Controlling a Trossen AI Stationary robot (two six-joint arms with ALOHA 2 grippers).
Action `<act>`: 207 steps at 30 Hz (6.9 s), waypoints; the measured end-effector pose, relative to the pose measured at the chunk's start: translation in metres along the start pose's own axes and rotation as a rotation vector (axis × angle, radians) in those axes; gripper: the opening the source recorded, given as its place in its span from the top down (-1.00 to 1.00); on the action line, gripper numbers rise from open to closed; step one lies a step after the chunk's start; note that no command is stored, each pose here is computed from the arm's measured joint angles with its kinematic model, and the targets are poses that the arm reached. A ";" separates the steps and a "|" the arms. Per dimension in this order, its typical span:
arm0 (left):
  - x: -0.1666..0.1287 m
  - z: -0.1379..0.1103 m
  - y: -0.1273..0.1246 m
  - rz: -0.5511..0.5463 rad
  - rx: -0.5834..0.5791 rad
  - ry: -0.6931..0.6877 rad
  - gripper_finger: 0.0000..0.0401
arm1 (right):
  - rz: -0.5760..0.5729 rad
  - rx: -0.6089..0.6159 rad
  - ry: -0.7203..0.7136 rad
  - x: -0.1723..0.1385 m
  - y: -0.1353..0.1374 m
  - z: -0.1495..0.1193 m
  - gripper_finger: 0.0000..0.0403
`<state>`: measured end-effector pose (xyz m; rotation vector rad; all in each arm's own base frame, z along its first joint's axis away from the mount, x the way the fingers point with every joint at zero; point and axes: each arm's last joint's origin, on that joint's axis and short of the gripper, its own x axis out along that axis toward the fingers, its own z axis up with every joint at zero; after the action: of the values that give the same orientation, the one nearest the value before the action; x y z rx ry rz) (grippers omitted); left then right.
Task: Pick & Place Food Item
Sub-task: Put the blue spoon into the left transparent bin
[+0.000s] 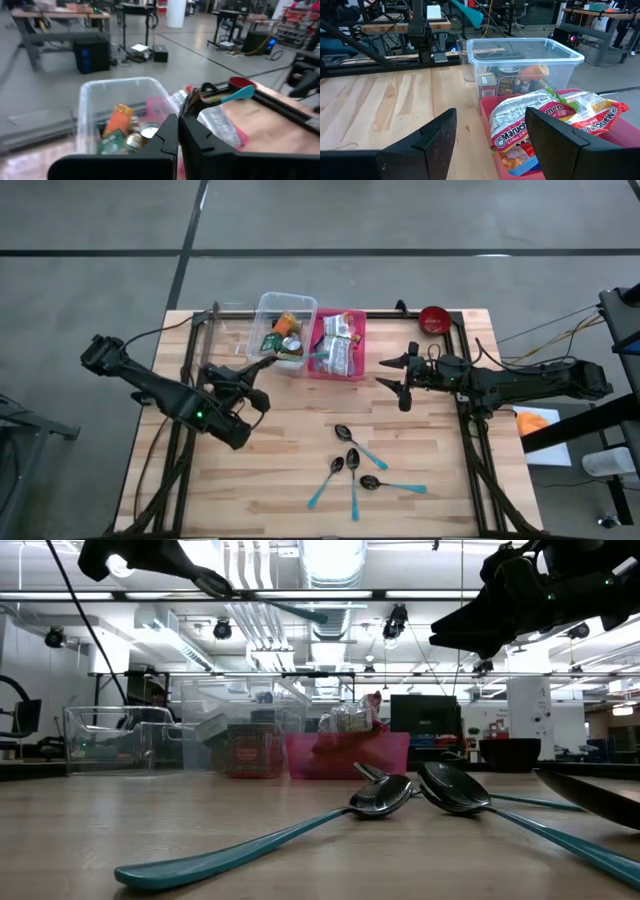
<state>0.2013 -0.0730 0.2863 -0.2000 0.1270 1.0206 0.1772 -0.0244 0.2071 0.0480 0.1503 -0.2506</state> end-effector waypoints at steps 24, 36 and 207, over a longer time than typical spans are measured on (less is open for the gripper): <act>0.061 0.034 0.109 0.705 -0.320 0.127 0.99 | -0.001 0.001 0.000 0.000 0.000 0.000 -0.17; 0.083 0.032 0.129 0.911 -0.337 0.300 0.99 | 0.000 0.000 0.001 0.000 0.000 0.000 -0.17; 0.166 -0.157 -0.108 -0.726 0.018 0.901 -0.09 | -0.001 0.000 0.005 0.000 0.000 0.000 -0.17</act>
<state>0.3778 -0.0246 0.1121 -0.6296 0.8187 0.1463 0.1772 -0.0244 0.2066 0.0485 0.1549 -0.2512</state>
